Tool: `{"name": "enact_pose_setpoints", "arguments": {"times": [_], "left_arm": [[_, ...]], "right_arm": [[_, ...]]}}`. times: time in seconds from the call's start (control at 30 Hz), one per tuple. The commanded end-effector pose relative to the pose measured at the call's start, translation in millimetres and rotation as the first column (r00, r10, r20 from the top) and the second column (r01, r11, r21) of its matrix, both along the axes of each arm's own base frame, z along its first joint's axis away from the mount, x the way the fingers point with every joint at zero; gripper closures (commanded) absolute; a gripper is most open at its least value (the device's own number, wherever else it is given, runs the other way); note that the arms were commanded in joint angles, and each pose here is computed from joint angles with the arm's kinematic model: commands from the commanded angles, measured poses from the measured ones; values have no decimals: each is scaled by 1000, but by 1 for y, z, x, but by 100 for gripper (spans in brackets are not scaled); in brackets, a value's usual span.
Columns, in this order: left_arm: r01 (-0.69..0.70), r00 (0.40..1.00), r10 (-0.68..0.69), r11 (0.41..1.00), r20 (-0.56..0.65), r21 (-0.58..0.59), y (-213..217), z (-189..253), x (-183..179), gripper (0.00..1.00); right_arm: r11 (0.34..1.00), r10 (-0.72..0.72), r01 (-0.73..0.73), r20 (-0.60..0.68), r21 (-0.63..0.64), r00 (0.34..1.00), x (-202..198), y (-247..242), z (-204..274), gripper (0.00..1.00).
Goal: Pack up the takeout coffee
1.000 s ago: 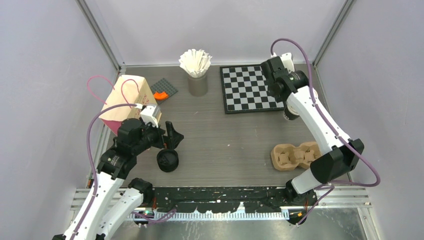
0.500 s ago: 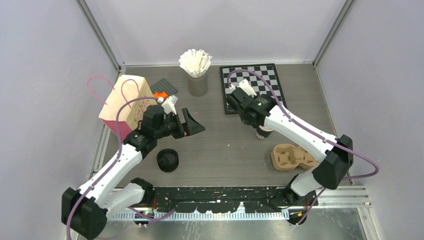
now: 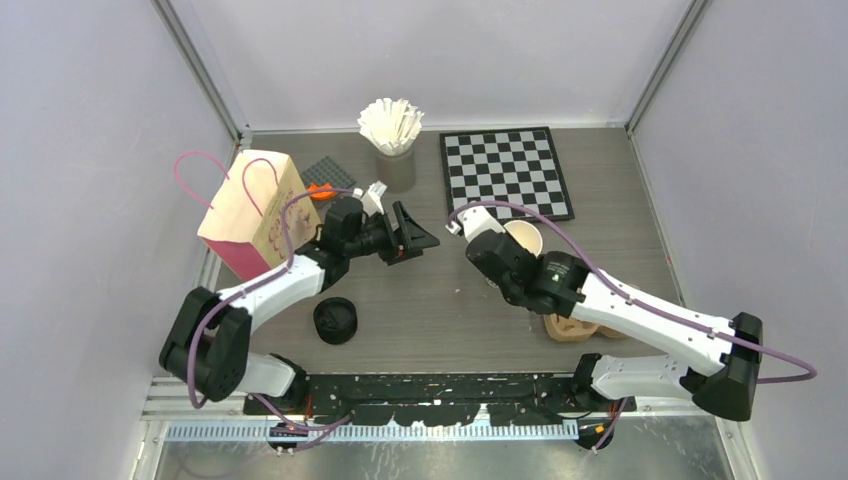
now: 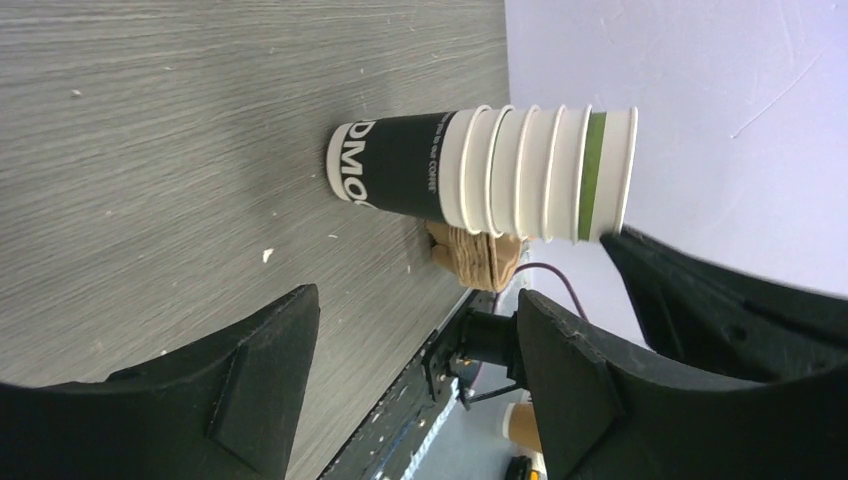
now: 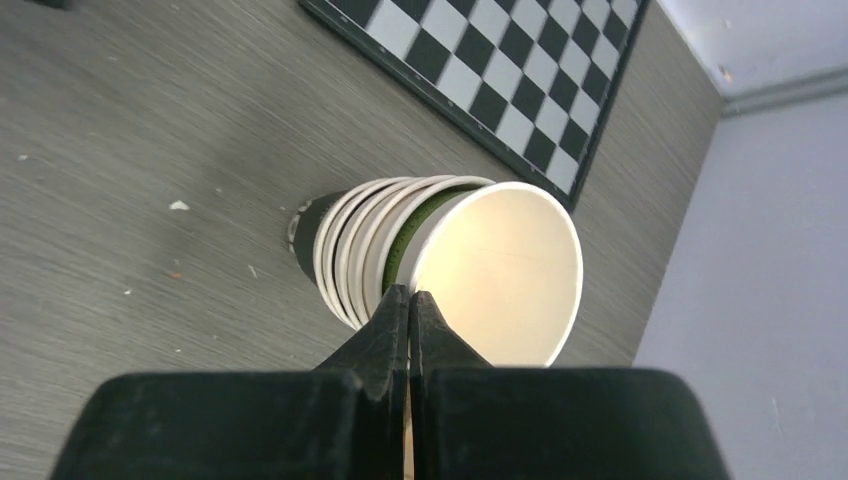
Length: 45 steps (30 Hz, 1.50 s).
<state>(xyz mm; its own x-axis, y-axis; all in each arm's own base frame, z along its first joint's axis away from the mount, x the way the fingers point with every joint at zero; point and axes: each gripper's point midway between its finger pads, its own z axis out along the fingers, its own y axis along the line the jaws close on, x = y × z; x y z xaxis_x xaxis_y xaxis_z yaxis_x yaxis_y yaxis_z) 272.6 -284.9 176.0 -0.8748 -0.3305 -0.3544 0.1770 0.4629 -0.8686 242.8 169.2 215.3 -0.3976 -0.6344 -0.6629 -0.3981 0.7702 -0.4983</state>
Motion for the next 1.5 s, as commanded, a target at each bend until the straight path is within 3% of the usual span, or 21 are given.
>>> {"name": "enact_pose_setpoints", "arguments": {"times": [0.0, 0.23, 0.7, 1.07, 1.3, 1.47], "left_arm": [[73, 993, -57, 985, 106, -158, -28, 44, 11, 27], [178, 981, -159, 968, 111, -179, -59, 38, 3, 30], [222, 973, -210, 967, 97, -128, -89, -2, 21, 40], [186, 982, -185, 982, 45, -19, -86, -57, 31, 47], [153, 981, -159, 986, 110, 63, -74, -42, 36, 48], [60, 975, -85, 990, 205, 125, -47, 2, 43, 47]], "right_arm": [[981, 157, -168, 105, 99, 982, 0, 31, 23, 99], [949, 275, -293, 152, 118, 949, -9, 48, 28, 99], [987, 145, -126, 219, -97, 965, 10, 13, 53, 100], [993, 115, -104, 211, -62, 971, 19, 24, 69, 100], [999, 51, -51, 220, -8, 974, 11, 6, 112, 100], [994, 74, -90, 212, 64, 974, 2, 12, 135, 100]]}}
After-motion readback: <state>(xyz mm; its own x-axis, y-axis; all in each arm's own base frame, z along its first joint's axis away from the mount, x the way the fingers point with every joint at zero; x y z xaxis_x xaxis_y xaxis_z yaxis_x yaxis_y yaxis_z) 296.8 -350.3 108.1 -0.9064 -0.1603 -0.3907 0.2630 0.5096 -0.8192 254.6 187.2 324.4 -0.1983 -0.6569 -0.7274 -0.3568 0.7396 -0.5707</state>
